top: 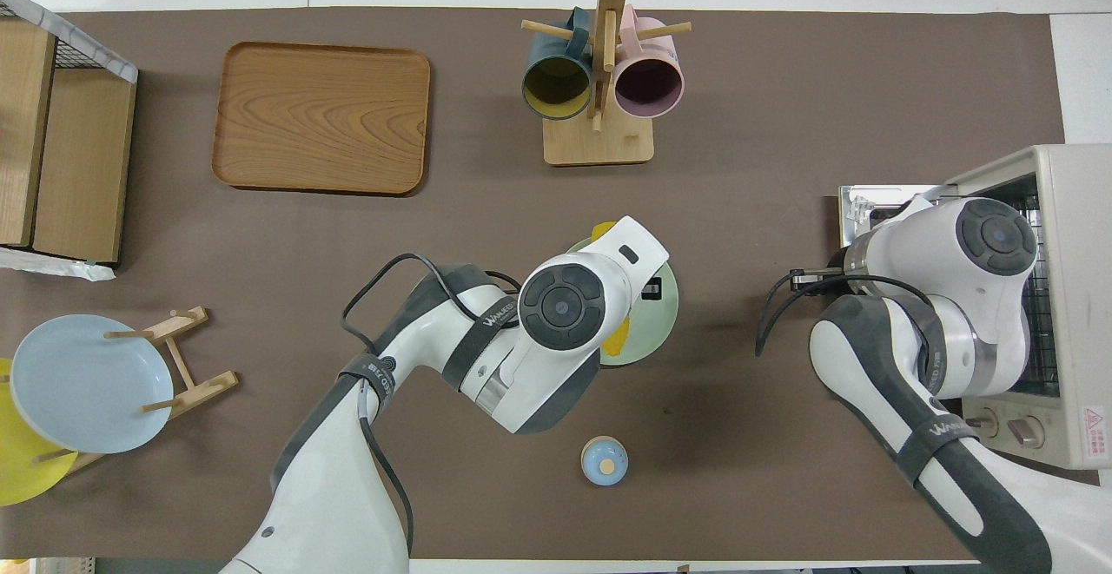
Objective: Put corn in oven
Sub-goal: 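Carry the corn onto the plate while the right gripper opens the oven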
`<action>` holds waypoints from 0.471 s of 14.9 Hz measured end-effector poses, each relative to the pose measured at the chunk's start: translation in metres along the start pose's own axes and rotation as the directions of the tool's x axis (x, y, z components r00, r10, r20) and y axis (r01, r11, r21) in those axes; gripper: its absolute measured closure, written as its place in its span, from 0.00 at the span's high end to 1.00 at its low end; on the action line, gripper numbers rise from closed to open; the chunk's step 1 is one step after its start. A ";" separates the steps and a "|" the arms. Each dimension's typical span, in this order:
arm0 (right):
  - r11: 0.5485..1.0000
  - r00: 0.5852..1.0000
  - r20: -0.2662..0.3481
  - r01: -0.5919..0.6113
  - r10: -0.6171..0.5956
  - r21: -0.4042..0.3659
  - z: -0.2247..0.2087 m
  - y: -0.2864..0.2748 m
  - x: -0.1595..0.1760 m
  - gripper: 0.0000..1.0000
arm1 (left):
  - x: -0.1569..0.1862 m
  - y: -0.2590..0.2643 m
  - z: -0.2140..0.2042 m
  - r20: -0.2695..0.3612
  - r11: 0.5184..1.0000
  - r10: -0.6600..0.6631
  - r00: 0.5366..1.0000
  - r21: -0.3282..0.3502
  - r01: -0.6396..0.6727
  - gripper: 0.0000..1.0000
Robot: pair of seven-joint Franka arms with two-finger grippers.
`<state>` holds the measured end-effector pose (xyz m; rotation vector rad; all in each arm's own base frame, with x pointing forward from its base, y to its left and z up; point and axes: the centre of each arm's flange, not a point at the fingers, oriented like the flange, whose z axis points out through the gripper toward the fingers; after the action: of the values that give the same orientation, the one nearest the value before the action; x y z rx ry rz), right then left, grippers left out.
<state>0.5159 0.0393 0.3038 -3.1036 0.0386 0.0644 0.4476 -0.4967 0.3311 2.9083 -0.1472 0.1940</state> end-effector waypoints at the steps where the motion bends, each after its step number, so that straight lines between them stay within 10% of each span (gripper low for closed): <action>1: 1.000 1.000 -0.004 0.001 -0.001 0.000 -0.002 -0.001 0.001 0.16 | 0.000 0.000 0.001 -0.001 1.000 0.008 1.000 -0.001 -0.008 0.56; 7: 1.000 1.000 0.023 -0.003 0.003 0.002 -0.022 0.001 0.005 0.78 | -0.002 -0.003 0.005 0.008 1.000 0.018 1.000 0.008 -0.018 1.00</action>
<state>0.5216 0.0377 0.3260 -3.1006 0.0422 0.1008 0.4462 -0.4944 0.3250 2.9167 -0.1749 0.1870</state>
